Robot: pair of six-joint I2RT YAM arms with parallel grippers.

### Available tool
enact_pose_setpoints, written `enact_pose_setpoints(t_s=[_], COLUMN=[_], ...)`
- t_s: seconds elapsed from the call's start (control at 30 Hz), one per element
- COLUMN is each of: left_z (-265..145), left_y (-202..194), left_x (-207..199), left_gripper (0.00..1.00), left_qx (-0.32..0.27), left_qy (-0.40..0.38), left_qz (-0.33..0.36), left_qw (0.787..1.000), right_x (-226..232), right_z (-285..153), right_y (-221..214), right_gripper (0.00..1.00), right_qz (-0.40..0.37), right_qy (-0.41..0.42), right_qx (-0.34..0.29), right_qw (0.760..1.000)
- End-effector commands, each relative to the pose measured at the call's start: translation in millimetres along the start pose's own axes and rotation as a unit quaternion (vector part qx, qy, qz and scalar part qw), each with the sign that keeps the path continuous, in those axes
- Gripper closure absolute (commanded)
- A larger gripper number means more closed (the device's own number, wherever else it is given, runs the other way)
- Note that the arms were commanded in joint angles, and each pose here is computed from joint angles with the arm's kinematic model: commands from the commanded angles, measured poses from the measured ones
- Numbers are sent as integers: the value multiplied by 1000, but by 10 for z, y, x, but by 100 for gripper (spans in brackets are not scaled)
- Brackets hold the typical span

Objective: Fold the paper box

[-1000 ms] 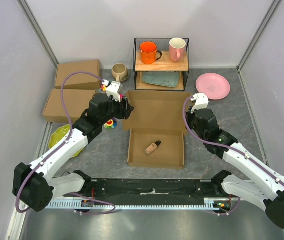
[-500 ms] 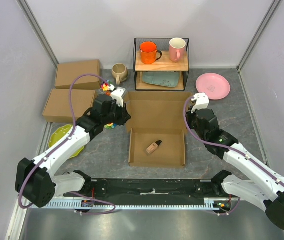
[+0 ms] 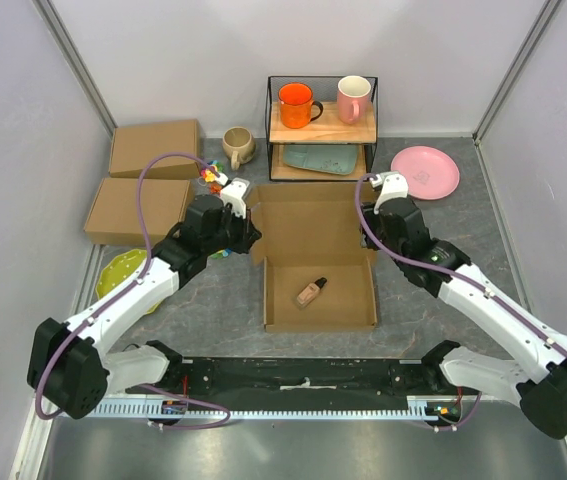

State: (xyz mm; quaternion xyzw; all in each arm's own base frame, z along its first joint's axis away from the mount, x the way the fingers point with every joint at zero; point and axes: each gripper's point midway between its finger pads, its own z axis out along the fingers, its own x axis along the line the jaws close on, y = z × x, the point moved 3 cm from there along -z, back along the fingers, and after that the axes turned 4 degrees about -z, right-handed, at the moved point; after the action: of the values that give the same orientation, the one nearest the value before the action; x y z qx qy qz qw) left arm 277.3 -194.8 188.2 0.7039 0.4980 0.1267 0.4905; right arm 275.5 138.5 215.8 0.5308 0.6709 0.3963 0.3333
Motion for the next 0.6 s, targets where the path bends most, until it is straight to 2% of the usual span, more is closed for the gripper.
enact_pose_setpoints(t_s=[0.0, 0.17, 0.27, 0.3, 0.4, 0.57], left_z=[-55, -81, -100, -106, -129, -171], left_y=[239, 288, 330, 340, 362, 418], left_x=[-52, -30, -37, -39, -58, -154], left_gripper=[98, 98, 98, 98, 98, 98], left_qx=[-63, -79, -89, -92, -106, -158], left_qy=[-4, 3, 3, 3, 2, -1], left_qz=[14, 24, 26, 26, 15, 1], left_qw=[998, 997, 996, 995, 994, 987], right_x=[78, 53, 18, 7, 31, 115], right_z=[-108, -134, -86, -78, -35, -12], right_y=[51, 40, -19, -38, -97, -61], right_gripper=[50, 56, 66, 74, 86, 90], right_qz=[-10, -24, -34, -36, -24, 25], right_qy=[25, 21, 9, 4, 4, 14], right_qx=[43, 60, 70, 72, 77, 68], right_qw=[999, 998, 997, 997, 997, 997])
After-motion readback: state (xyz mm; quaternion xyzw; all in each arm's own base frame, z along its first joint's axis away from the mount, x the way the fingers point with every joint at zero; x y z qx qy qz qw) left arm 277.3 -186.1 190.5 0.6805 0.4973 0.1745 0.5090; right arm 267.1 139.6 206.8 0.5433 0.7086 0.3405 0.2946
